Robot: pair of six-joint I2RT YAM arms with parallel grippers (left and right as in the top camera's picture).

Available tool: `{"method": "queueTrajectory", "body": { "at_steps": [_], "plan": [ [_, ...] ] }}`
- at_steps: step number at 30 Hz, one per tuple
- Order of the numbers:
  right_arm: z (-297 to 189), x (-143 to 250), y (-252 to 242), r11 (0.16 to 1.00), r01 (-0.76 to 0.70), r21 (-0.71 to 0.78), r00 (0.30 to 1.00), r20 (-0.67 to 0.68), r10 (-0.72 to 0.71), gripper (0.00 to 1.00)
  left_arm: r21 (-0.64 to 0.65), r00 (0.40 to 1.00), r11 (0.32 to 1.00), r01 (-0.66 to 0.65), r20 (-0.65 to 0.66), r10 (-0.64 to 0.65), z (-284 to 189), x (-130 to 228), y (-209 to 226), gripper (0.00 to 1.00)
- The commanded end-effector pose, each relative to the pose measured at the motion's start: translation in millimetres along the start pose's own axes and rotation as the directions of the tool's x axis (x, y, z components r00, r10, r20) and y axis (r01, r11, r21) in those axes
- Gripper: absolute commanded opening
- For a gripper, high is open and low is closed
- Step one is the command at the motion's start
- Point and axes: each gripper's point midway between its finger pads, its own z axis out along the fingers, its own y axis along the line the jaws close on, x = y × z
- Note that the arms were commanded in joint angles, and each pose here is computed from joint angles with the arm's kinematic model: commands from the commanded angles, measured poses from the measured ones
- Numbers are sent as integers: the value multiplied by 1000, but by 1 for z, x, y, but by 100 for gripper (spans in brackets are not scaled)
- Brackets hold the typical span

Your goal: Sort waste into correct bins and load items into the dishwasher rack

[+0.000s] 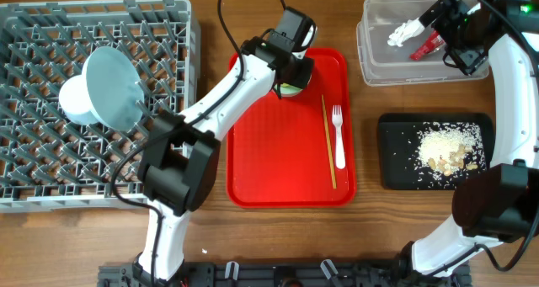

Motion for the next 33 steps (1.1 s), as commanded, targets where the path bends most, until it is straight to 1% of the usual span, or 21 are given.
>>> {"method": "queueTrajectory", "body": {
  "at_steps": [1, 3, 6, 7, 8, 12, 15, 19, 20, 22, 24, 26, 28, 30, 31, 32, 33],
  "plan": [
    [-8, -4, 0, 1000, 22, 5, 999, 29, -22, 100, 12, 1000, 1000, -4, -14, 5, 11, 4, -3, 38],
    [-8, -4, 0, 1000, 22, 5, 999, 29, -22, 100, 12, 1000, 1000, -5, -13, 5, 11, 4, -3, 33],
    [-8, -4, 0, 1000, 22, 5, 999, 29, -22, 100, 14, 1000, 1000, -5, -4, 5, 11, 2, -4, 20],
    [-8, -4, 0, 1000, 22, 5, 999, 29, -22, 100, 14, 1000, 1000, -5, 1, 5, 11, 1, -4, 13],
    [-8, -4, 0, 1000, 22, 5, 999, 29, -22, 100, 14, 1000, 1000, -5, 3, 5, 10, 0, -4, 4],
    [-8, -4, 0, 1000, 22, 5, 999, 29, -22, 100, 15, 1000, 1000, 4, 6, -4, 9, -1, -4, 4],
    [-8, -4, 0, 1000, 22, 5, 999, 29, -22, 99, 25, 996, 997, 72, 48, -73, -8, -14, -7, 4],
    [-8, -4, 0, 1000, 22, 5, 999, 29, -22, 100, 72, 968, 985, 154, 189, -165, -82, -50, -12, 4],
    [-8, -4, 0, 1000, 22, 5, 999, 29, -22, 100, 88, 950, 979, 186, 240, -202, -112, -61, -9, 4],
    [-8, -4, 0, 1000, 22, 5, 999, 29, -22, 100, 109, 918, 968, 225, 308, -248, -155, -73, 1, 4],
    [-8, -4, 0, 1000, 22, 5, 999, 29, -22, 100, 125, 872, 951, 282, 380, -309, -205, -80, 22, 4],
    [-8, -4, 0, 1000, 22, 5, 999, 29, -22, 100, 136, 808, 918, 373, 438, -394, -252, -79, 55, 4],
    [-8, -4, 0, 1000, 22, 5, 999, 29, -22, 100, 174, 747, 876, 450, 465, -476, -295, -69, 93, 4],
    [-8, -4, 0, 1000, 22, 5, 999, 29, -22, 100, 230, 732, 855, 465, 443, -518, -314, -59, 110, 4],
    [-8, -4, 0, 1000, 22, 5, 999, 29, -22, 100, 262, 739, 846, 464, 413, -533, -317, -52, 115, 4],
    [-8, -4, 0, 1000, 22, 5, 999, 29, -22, 100, 277, 753, 844, 459, 384, -535, -316, -46, 116, 4],
    [-8, -4, 0, 1000, 22, 5, 999, 29, -22, 100, 278, 781, 851, 446, 342, -522, -309, -38, 114, 4]
  ]
}}
